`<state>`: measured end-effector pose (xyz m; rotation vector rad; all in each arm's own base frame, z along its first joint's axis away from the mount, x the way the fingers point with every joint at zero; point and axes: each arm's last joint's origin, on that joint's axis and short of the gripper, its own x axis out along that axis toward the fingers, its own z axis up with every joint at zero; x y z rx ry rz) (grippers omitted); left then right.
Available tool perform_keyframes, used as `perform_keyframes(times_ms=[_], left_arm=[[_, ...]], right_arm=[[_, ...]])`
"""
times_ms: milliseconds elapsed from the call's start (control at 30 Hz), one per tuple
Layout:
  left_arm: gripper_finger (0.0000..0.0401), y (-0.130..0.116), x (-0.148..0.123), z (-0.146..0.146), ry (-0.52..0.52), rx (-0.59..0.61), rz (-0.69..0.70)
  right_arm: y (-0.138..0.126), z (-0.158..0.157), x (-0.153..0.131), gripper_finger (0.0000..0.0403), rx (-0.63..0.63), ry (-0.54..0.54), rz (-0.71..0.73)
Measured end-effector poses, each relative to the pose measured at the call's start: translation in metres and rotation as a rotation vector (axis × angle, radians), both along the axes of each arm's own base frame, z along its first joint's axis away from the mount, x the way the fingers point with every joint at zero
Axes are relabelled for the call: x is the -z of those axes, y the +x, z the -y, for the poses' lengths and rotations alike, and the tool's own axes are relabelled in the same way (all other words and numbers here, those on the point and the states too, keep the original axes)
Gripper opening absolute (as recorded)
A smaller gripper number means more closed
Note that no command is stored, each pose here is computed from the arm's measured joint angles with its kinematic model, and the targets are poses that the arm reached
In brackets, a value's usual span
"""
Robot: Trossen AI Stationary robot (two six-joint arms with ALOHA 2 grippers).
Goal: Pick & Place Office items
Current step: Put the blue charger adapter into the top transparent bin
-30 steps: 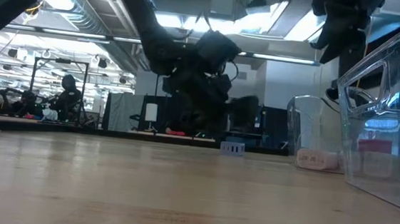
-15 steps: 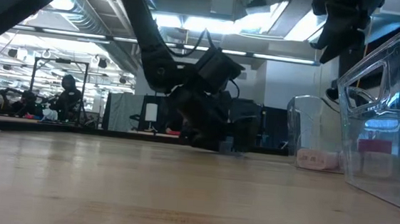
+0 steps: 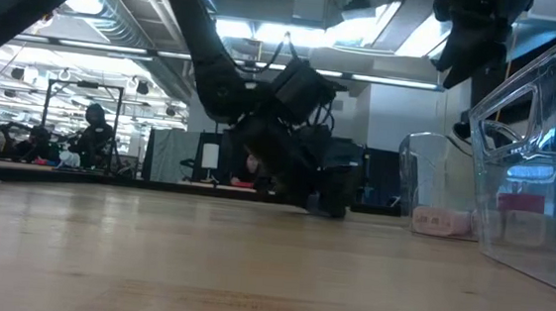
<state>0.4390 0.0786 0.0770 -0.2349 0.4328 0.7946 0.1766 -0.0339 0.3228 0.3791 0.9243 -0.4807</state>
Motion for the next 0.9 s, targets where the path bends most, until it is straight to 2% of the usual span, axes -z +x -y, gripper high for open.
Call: perform_keyframes(times_ms=[100, 267, 467, 733, 900], left_arm=[[0.0206, 0.001, -0.011, 0.003, 0.023, 0.050, -0.009], [0.0206, 0.001, -0.052, 0.003, 0.073, 0.056, 0.071], [0.0206, -0.009, -0.124, 0.005, 0.164, 0.082, 0.184], [0.0217, -0.047, -0.225, 0.012, 0.332, 0.045, 0.307], [0.0215, -0.072, -0.267, 0.023, 0.416, 0.047, 0.356]], right_arm=[[0.000, 0.000, 0.000, 0.0286, 0.007, -0.005, 0.001], [0.000, 0.000, 0.000, 0.0286, 0.027, 0.005, 0.009], [0.000, 0.002, -0.001, 0.0286, 0.064, -0.046, 0.003], [-0.001, 0.005, -0.001, 0.0286, 0.172, -0.094, 0.015], [0.001, 0.007, -0.004, 0.0286, 0.251, -0.131, 0.058]])
